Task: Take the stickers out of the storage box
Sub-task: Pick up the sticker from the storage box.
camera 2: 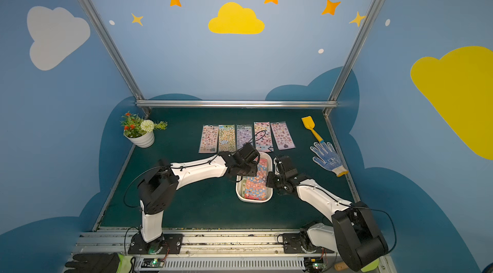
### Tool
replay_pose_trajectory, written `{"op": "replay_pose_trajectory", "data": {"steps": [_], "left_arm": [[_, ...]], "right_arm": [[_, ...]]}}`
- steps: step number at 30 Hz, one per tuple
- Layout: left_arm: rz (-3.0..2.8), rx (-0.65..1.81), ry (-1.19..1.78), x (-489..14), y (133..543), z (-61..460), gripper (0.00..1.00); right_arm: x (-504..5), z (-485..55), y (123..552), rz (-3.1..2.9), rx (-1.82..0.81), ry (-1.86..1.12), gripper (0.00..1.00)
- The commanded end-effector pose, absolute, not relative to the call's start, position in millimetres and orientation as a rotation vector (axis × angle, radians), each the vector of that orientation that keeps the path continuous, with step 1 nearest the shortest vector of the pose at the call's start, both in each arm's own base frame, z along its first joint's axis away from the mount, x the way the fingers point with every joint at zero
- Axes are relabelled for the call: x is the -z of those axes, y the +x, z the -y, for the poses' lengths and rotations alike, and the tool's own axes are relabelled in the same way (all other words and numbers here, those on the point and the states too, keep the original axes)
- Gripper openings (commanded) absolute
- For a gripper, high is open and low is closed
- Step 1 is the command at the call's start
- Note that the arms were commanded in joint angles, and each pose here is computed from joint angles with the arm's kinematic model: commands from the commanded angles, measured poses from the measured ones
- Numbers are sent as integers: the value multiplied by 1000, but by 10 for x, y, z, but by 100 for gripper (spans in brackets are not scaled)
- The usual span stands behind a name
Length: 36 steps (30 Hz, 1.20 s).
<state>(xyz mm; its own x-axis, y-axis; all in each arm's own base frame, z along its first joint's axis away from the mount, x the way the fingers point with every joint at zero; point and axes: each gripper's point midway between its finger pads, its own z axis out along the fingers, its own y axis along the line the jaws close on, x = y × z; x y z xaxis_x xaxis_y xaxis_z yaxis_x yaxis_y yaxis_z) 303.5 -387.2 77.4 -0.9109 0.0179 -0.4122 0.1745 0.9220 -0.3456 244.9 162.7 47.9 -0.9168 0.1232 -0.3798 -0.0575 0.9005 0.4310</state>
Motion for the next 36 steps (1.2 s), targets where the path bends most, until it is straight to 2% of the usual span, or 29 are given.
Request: {"op": "replay_pose_trajectory", "data": {"steps": [1,14,33,36], "left_arm": [[-2639,620,134,-986,3024,3923,43],[-2606,695,145,-1155,2990,3971,28],[-2597,632,162,-1222,3028,3901,4],[-2582,638,170,-1313,3029,3896,4]], "right_arm": [[-508,-1679,2506,-2638,-644,40,0],[-506,-1674,2508,-2638,-642,40,0],[-509,-1669,2489,-2639,-643,35,0],[-524,-1667,2488,-2634,-641,33,0]]}}
